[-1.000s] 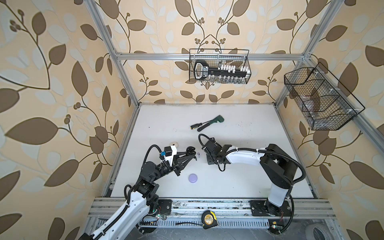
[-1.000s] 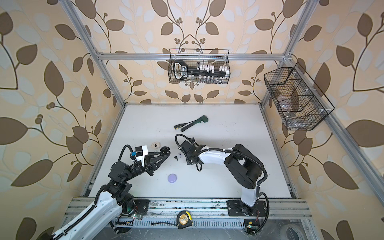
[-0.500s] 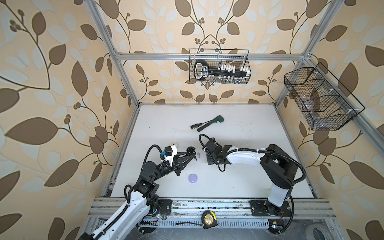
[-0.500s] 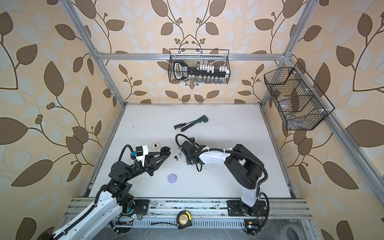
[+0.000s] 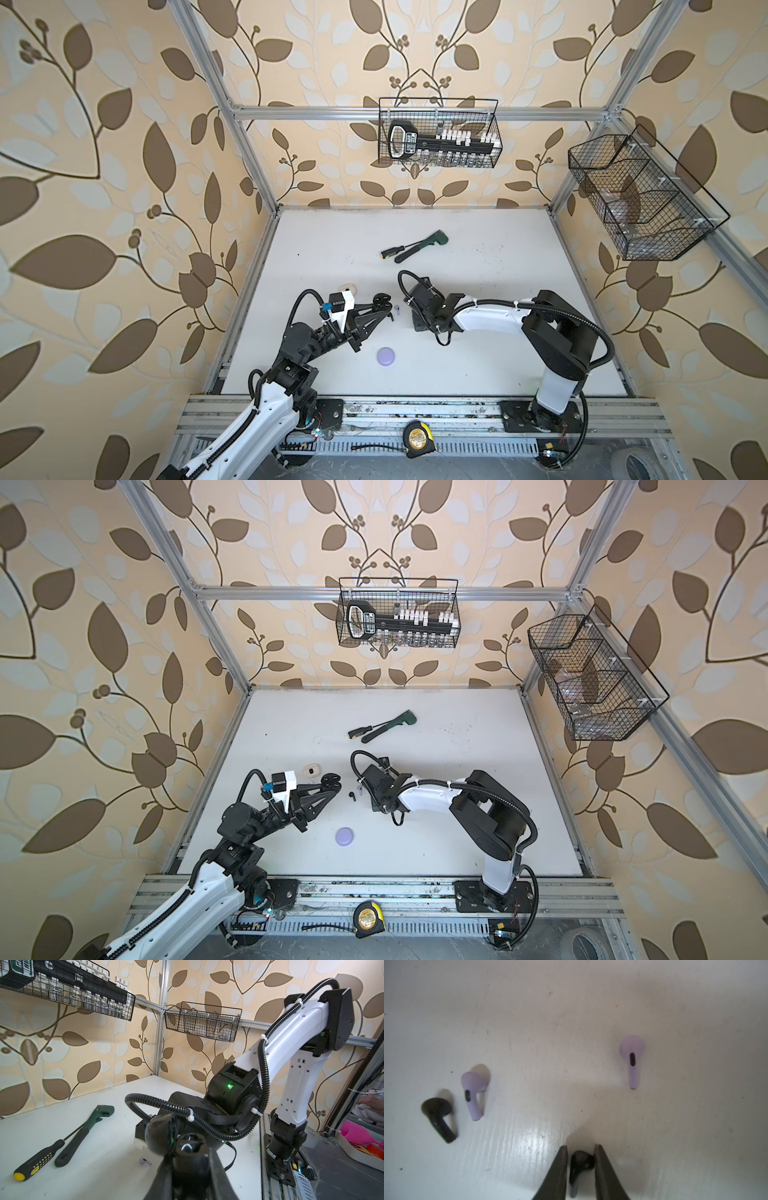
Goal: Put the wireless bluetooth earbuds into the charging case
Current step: 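Lower the right gripper and close it on the black earbud, then lift the black earbud with the right gripper toward the open black case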
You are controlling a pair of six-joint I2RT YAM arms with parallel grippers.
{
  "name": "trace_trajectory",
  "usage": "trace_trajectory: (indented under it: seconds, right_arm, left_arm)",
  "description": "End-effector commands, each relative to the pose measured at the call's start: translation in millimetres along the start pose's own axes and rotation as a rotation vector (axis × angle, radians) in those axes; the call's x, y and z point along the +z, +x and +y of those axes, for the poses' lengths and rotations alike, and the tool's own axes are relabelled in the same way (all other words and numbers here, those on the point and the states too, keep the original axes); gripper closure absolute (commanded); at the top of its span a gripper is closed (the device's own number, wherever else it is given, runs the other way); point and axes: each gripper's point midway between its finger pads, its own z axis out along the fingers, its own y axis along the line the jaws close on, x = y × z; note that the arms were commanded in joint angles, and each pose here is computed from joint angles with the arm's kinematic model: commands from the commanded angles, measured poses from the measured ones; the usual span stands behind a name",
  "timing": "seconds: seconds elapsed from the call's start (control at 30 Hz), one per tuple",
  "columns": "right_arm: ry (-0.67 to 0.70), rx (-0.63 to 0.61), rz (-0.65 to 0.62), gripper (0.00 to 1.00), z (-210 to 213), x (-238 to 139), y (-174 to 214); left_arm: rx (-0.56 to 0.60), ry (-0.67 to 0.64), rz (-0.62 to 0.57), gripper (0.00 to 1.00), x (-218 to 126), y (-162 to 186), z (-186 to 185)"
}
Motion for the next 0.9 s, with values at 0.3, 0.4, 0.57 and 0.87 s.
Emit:
trace_trajectory:
  seconds: [0.3,0.4,0.57,0.87]
  right_arm:
    - [0.052,-0.009,0.080,0.74,-13.7,7.2,30.9]
    - [0.055,-0.009,0.083,0.78,-14.5,8.6,32.0]
    - [0.053,-0.010,0.080,0.83,-13.9,7.0,31.6]
    - [0.042,0.020,0.020,0.84,-14.2,-8.0,16.8]
  left_arm:
    - [0.049,0.044,-0.035,1.00,0.7,-16.1,-9.2]
    - [0.049,0.044,-0.035,1.00,0.7,-16.1,-9.3]
    - [0.049,0.046,-0.034,1.00,0.6,-15.9,-9.5]
    - [0.070,0.004,-0.012,1.00,3.3,-8.3,0.5]
